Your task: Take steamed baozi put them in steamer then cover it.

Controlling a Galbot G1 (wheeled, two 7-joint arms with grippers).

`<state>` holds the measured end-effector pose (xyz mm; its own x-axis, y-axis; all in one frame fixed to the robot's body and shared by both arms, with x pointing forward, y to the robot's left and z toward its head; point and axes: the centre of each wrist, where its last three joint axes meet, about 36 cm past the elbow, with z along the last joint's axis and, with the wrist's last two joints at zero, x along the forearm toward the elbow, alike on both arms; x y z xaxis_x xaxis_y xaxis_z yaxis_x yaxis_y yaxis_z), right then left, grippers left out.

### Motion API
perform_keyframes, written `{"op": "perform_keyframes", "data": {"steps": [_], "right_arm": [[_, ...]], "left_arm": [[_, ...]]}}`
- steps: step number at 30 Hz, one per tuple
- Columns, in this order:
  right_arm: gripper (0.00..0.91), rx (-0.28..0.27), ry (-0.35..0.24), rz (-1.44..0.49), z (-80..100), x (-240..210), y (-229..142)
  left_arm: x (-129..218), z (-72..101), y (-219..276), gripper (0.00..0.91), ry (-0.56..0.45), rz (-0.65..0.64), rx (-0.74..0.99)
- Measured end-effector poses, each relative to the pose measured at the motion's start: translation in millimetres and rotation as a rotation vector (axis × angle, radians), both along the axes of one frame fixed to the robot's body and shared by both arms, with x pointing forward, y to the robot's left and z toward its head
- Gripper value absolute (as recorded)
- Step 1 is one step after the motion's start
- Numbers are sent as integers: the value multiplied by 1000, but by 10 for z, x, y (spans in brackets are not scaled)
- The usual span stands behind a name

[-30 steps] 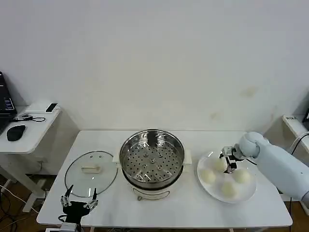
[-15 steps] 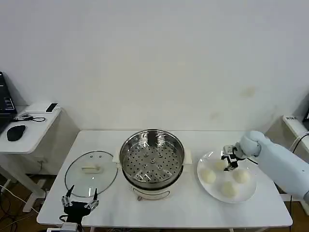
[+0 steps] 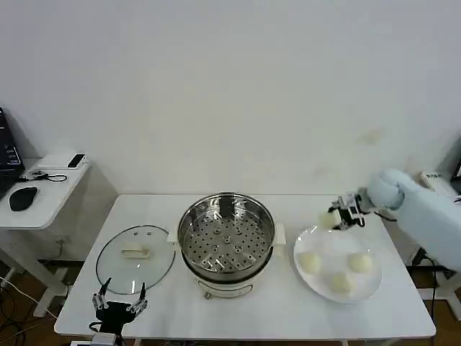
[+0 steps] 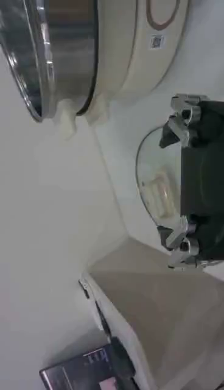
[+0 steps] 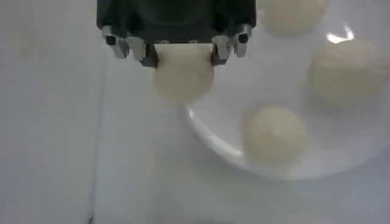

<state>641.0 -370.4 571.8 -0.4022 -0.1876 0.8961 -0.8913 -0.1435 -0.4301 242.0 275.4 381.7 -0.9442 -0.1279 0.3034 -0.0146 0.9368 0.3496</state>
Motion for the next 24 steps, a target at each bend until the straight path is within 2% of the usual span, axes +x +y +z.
{"op": "perform_keyframes", "data": {"steps": [8, 13, 19, 24], "right_arm": [[584, 57, -80, 145, 715, 166, 561], [584, 65, -114, 270, 992, 213, 1015], [584, 30, -122, 441, 1042, 211, 1539], [595, 1, -108, 588, 975, 168, 1980]], "left_arm": [[45, 31, 42, 907, -11, 8, 0], [46, 40, 60, 907, -13, 17, 3], [38, 79, 105, 907, -16, 26, 9], [47, 94, 143, 907, -21, 39, 12]]}}
